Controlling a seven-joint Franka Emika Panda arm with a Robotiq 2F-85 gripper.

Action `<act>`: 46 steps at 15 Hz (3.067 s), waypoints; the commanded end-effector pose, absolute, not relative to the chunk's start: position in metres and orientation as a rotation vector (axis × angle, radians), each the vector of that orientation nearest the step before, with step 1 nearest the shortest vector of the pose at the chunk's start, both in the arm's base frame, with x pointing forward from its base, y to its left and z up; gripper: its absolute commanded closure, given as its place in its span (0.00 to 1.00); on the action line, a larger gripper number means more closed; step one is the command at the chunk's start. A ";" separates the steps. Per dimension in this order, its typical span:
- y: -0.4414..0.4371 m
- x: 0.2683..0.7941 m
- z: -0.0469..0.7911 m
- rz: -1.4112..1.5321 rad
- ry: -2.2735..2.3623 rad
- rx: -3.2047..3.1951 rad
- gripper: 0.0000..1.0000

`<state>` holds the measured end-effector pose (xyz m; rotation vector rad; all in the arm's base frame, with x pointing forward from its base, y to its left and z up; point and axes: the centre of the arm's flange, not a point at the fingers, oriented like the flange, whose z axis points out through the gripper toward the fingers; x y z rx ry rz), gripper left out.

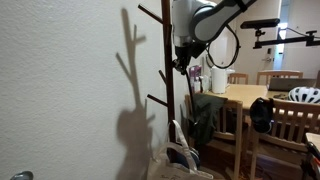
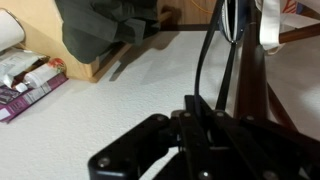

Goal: Move the blue bag from the right to the left hook

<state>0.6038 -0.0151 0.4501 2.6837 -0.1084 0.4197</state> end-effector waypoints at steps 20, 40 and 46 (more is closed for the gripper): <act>-0.087 0.494 0.558 0.613 -0.842 2.487 0.97; 0.110 0.468 0.509 -0.201 0.288 2.507 0.97; 0.121 0.438 0.577 -0.303 0.507 2.357 0.97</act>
